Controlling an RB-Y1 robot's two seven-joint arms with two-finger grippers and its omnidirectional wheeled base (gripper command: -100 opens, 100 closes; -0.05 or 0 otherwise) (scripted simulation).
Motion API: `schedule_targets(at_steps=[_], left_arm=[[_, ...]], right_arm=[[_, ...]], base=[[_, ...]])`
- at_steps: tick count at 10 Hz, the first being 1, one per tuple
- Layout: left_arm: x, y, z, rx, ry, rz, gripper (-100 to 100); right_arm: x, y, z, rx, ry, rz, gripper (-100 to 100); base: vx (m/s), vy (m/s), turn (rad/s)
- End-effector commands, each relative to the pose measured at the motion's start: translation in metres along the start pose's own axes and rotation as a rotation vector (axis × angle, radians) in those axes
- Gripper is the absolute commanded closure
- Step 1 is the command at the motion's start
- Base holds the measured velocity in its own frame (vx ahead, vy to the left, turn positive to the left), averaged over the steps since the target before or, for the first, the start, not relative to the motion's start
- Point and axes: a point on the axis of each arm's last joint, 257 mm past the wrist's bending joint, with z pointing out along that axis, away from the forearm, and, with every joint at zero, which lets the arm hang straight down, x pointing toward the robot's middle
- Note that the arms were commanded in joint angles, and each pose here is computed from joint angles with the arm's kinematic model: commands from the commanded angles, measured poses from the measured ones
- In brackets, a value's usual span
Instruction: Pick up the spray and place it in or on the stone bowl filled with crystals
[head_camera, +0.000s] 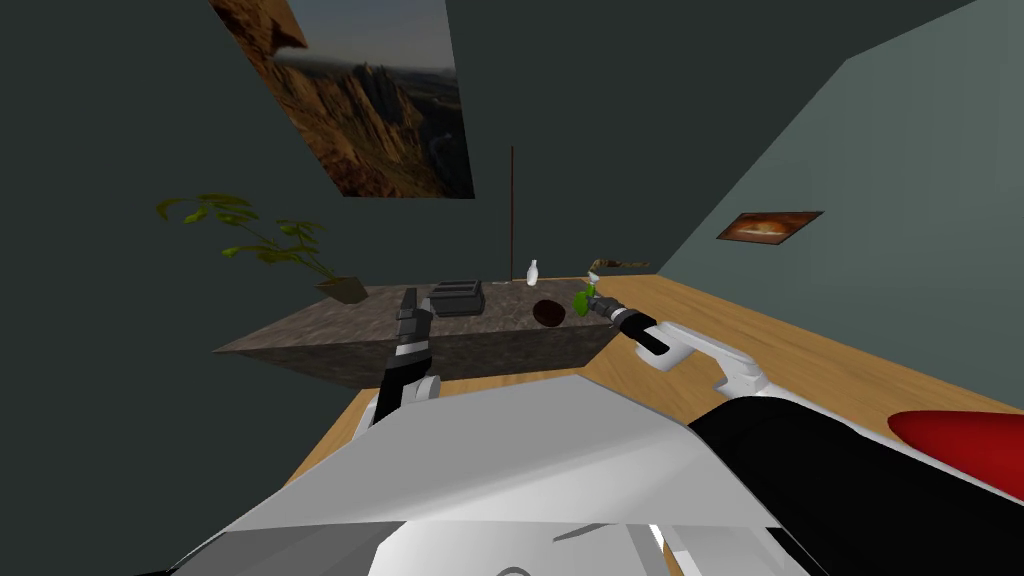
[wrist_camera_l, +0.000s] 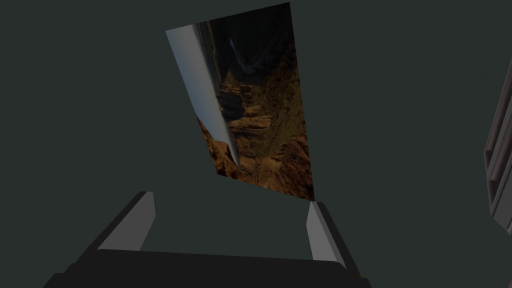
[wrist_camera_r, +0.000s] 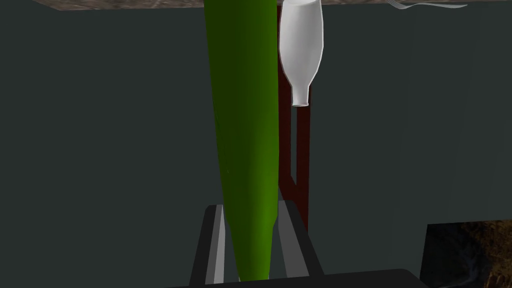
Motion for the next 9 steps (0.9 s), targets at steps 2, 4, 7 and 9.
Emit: schedule_targets(at_steps=[2,4,7,9], left_arm=[[0.0,0.0,0.0,0.0,0.0,0.0,0],[0.0,0.0,0.0,0.0,0.0,0.0,0],[0.0,0.0,0.0,0.0,0.0,0.0,0],[0.0,0.0,0.0,0.0,0.0,0.0,0]], right_arm=[[-0.007,0.011,0.0,-0.009,0.015,0.0,100],[-0.01,0.018,0.0,-0.014,0.029,-0.001,100],[-0.012,0.028,0.0,-0.017,0.053,-0.004,100],[-0.013,0.034,0.0,-0.019,0.073,-0.007,100]], base=[[0.058,0.083,-0.019],[0.06,0.083,-0.015],[0.064,0.085,-0.009],[0.08,0.093,-0.011]])
